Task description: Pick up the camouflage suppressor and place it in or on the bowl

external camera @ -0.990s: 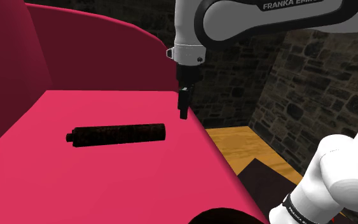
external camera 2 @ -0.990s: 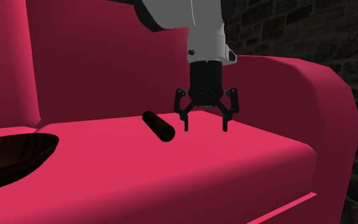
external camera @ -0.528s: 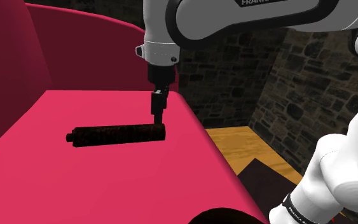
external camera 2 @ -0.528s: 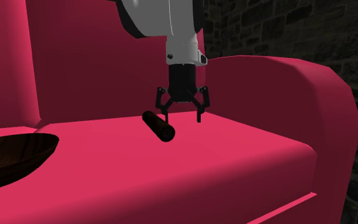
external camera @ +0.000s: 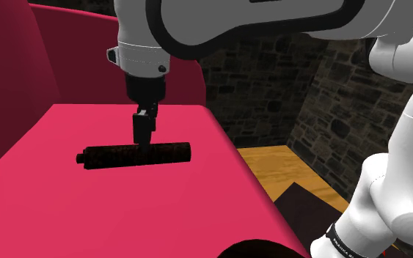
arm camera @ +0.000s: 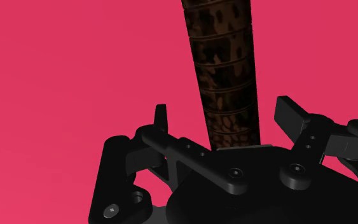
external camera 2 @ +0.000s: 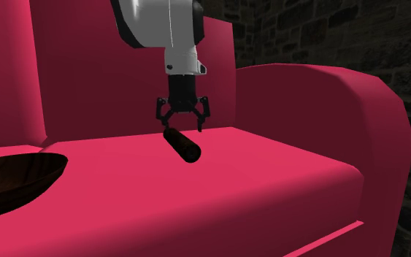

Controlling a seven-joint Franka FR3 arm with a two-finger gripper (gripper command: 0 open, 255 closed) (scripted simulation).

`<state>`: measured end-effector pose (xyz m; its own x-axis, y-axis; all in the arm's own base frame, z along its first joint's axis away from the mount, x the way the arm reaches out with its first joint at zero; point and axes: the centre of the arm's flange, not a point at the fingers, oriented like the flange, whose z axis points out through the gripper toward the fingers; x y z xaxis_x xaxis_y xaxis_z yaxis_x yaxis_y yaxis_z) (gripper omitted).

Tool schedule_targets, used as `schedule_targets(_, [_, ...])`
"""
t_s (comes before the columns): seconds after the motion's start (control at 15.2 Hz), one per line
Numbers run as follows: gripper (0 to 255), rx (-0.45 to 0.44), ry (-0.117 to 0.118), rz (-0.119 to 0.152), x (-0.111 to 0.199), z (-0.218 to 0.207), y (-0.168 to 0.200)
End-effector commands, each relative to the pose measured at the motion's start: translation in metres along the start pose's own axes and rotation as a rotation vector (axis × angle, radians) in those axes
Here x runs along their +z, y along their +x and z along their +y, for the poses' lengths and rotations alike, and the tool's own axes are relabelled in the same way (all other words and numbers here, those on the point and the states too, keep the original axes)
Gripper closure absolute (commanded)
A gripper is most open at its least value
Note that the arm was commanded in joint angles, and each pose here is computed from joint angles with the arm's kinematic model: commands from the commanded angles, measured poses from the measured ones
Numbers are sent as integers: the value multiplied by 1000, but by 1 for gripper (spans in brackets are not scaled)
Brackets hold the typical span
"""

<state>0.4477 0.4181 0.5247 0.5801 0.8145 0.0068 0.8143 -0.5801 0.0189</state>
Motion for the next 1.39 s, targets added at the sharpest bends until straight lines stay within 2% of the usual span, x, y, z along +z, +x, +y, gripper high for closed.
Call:
schedule_targets(0.0, [0,-45,-2,15,-3,-16,19])
schedule_targets(0.53, [0,-45,-2,15,37,-16,19])
schedule_targets(1.06, [0,-45,-2,15,37,-16,20])
schedule_targets(1.12, [255,-45,-2,15,37,-16,20])
schedule_targets(1.32, [255,-45,-2,15,37,-16,20])
